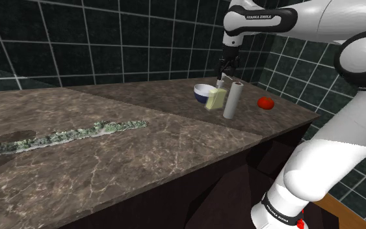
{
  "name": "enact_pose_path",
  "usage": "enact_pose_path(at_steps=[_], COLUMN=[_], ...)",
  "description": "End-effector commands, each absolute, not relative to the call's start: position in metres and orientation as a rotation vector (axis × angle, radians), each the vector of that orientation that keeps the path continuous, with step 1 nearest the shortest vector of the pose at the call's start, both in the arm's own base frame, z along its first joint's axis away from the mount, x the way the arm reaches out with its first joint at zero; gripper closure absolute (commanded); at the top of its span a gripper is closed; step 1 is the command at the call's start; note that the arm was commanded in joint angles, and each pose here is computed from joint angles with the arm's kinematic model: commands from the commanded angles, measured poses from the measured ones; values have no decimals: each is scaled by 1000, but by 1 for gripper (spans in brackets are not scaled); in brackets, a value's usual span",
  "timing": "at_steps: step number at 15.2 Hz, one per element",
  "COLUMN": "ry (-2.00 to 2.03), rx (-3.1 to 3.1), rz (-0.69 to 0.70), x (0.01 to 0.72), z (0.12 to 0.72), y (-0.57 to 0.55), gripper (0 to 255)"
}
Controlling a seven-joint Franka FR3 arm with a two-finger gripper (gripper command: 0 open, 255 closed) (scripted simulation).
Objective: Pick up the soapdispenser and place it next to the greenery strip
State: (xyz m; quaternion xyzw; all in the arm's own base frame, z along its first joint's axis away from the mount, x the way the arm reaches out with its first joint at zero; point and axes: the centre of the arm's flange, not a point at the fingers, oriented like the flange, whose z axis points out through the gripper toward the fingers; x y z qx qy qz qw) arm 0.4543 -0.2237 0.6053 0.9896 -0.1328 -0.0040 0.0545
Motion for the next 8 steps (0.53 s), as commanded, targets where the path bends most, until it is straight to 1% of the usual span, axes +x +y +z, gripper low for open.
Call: enact_pose_path(at_steps=[1,6,8], ry=[-423,-473,-473], rx=[2997,2979,2979], rz=[-5,12,12], x=[467,498,498], z=[606,610,600], y=[-246,-297,-298], gripper=[0,0,0])
